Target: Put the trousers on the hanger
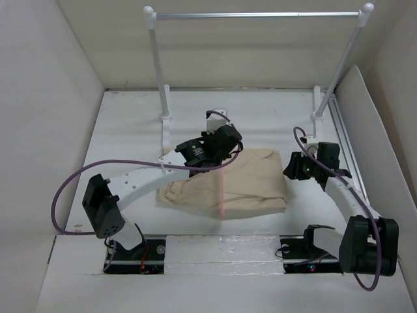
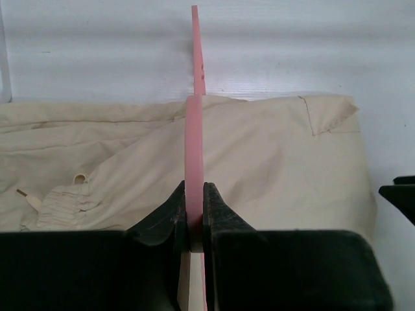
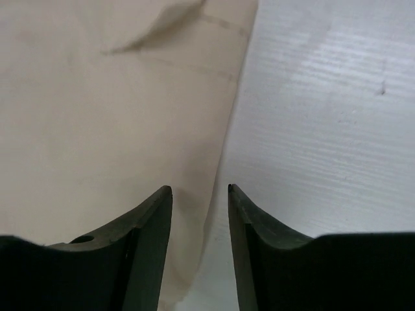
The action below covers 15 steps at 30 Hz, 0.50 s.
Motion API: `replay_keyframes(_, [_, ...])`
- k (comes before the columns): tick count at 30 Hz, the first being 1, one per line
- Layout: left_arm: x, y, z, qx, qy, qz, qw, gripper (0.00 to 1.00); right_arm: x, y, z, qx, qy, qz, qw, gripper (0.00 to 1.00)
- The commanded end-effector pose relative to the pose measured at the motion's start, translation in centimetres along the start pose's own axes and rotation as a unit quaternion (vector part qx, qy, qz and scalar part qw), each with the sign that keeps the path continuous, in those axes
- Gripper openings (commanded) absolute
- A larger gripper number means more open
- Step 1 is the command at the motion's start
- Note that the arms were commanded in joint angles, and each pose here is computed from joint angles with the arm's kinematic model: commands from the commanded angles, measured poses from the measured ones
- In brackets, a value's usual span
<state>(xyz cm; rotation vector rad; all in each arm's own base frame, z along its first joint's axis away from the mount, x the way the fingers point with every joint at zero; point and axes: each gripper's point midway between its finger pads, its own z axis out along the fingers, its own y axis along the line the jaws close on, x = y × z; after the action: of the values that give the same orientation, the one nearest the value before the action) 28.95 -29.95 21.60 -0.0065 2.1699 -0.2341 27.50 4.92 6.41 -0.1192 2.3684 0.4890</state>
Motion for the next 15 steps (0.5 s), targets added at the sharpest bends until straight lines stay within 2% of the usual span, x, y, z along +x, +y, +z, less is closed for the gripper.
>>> replay_keyframes(1, [-0.2,0.2,-1.8,0.008,0.028,0.03,0.999,0.0,-5.3,1.4,-2.4,-0.006,-0.064,-0.05,0.997,0.47])
replay_keyframes(4, [-0.7,-0.4,-2.0,0.022,0.023,0.018,0.999,0.0,-6.0,2.8,-3.3,-0.012,-0.068,-0.068,0.995,0.62])
replay_keyframes(6, [-0.3,-0.6,-1.8,0.022,0.028,0.013,0.999,0.0,-6.5,4.1,-4.2,-0.025,-0.068,-0.073,0.995,0.67])
replay_keyframes(10, [-1.2,-1.7,-2.2,0.038,0.025,-0.009,0.999,0.0,-8.5,11.7,-8.9,-0.117,-0.107,-0.141,0.977,0.68])
replay_keyframes(13, [-3.4,-2.5,-3.2,0.051,0.004,-0.041,0.998,0.0,-8.6,16.0,-12.1,-0.163,-0.123,-0.135,0.97,0.72])
replay_keyframes(15, [-5.6,-2.9,-4.5,0.064,-0.018,-0.066,0.996,0.0,-8.1,19.8,-13.7,-0.228,-0.14,-0.102,0.958,0.75])
